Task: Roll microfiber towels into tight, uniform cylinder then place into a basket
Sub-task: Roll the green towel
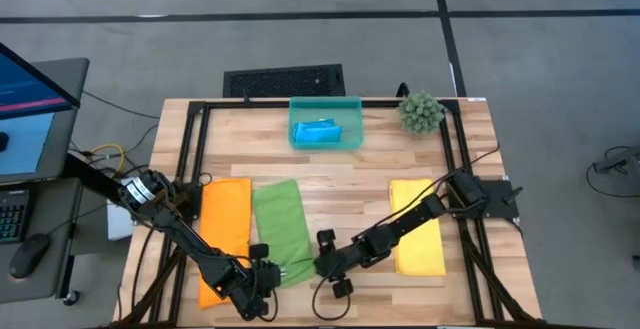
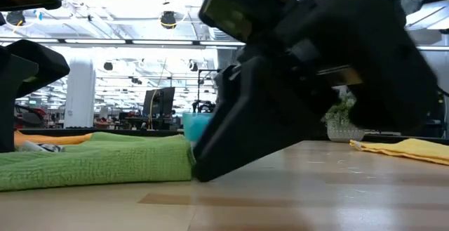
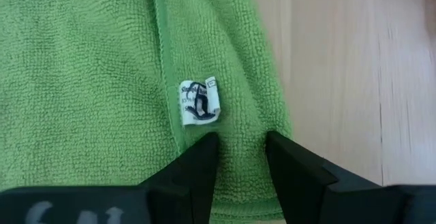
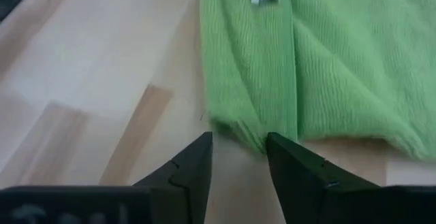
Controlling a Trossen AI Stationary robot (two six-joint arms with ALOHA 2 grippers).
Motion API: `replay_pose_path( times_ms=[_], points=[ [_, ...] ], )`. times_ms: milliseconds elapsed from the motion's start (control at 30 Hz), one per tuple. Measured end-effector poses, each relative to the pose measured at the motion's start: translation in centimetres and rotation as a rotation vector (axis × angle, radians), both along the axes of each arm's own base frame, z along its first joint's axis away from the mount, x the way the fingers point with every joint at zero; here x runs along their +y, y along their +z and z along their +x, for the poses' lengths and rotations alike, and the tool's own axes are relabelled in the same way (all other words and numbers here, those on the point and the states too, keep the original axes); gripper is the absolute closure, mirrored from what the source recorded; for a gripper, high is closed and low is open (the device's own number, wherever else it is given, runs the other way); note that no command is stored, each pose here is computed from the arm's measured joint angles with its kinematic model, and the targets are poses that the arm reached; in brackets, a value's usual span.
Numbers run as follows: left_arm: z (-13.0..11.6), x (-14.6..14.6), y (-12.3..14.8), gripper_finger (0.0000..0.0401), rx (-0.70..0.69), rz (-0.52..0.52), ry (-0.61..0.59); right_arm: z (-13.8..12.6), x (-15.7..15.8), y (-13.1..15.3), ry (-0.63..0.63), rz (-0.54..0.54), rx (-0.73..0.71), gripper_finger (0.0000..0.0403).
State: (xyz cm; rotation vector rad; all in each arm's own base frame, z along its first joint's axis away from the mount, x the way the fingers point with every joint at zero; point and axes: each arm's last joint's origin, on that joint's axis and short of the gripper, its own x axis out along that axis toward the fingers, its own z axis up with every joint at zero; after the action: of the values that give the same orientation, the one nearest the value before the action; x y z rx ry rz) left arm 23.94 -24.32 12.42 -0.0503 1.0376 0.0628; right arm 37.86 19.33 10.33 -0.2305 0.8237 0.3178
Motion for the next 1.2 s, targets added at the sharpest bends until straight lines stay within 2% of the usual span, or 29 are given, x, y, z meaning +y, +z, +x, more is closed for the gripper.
replay_pose_path(
  times_ms=[167,300,467,567,667,867,1033,1200],
  points=[
    [-0.1,0.0,0.0,0.0276,0.002,0.001,0.001,-0.8,-0.3,1.3,0.001,-0.017,0.040,0.0248],
    [-0.1,0.0,0.0,0.0276,0.002,0.001,0.002,-0.6,-0.1,3.4,0.006,0.024,-0.043,0.0254],
    [-0.1,0.0,0.0,0.0276,0.001,0.001,0.002,-0.2,1.0,4.4,0.040,0.083,-0.155,0.0257],
    [-0.1,0.0,0.0,0.0276,0.000,0.001,0.002,-0.5,1.4,4.2,0.090,0.083,-0.130,0.0253],
    [-0.1,0.0,0.0,0.0276,0.000,0.001,0.002,-0.4,1.4,4.3,0.079,0.105,-0.136,0.0243],
    [0.0,0.1,0.1,0.0276,-0.011,0.011,0.009,-0.2,1.3,4.6,0.123,0.070,-0.187,0.0201],
    [0.2,0.2,0.1,0.0276,-0.016,0.010,0.016,0.3,1.3,3.4,0.142,0.044,-0.196,0.0173],
    [0.3,0.3,0.1,0.0276,-0.018,0.009,0.019,0.6,1.3,2.1,0.182,-0.001,-0.210,0.0172]
  ],
)
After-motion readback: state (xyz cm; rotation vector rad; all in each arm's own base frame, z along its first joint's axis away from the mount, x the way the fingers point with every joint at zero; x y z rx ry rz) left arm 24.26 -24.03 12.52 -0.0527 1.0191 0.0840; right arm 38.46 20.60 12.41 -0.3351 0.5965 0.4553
